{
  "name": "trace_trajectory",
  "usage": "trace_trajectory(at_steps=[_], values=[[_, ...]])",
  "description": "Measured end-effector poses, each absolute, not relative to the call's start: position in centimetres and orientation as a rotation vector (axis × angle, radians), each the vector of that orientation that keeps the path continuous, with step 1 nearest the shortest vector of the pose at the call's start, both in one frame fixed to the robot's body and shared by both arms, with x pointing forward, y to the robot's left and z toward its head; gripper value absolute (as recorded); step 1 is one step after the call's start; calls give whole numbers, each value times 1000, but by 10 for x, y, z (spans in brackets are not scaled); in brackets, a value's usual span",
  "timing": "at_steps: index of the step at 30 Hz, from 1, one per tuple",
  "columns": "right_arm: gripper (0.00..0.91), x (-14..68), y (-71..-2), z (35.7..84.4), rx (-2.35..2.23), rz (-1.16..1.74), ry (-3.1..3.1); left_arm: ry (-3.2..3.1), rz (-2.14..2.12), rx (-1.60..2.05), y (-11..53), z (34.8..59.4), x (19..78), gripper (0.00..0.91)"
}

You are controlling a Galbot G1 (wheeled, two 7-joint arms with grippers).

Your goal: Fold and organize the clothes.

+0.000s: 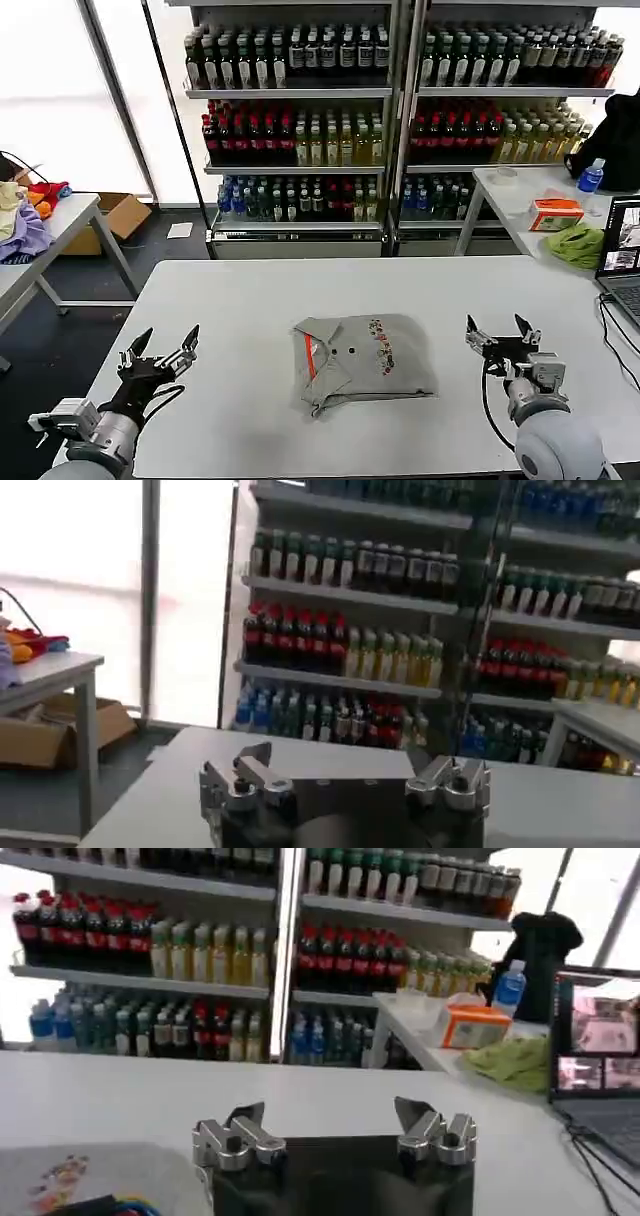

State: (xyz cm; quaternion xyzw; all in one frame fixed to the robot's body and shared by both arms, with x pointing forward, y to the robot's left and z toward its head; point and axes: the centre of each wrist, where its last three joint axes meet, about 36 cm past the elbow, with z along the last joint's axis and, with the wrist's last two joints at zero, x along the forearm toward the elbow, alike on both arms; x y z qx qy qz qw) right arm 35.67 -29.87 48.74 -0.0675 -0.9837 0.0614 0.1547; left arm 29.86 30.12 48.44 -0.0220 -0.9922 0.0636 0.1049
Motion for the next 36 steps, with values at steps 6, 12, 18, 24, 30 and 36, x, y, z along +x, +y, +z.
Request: trace_trajectory(at_steps=[6, 12, 18, 24, 30, 36], values=[[907, 354, -306, 488, -264, 156, -2831, -2929, 154, -43, 305, 481, 304, 907], [907, 349, -307, 485, -285, 141, -2827, -2929, 127, -44, 307, 480, 309, 907], [907, 347, -308, 486, -310, 127, -2833, -2917, 108, -64, 309, 477, 313, 907], [907, 346, -308, 488, -322, 111, -2838, -2918, 66, -81, 313, 480, 317, 907], [907, 350, -307, 485, -321, 92, -2837, -2925, 8, -97, 314, 483, 318, 907], [907, 355, -305, 486, -313, 88, -2839, -2919, -19, -87, 318, 482, 316, 907]])
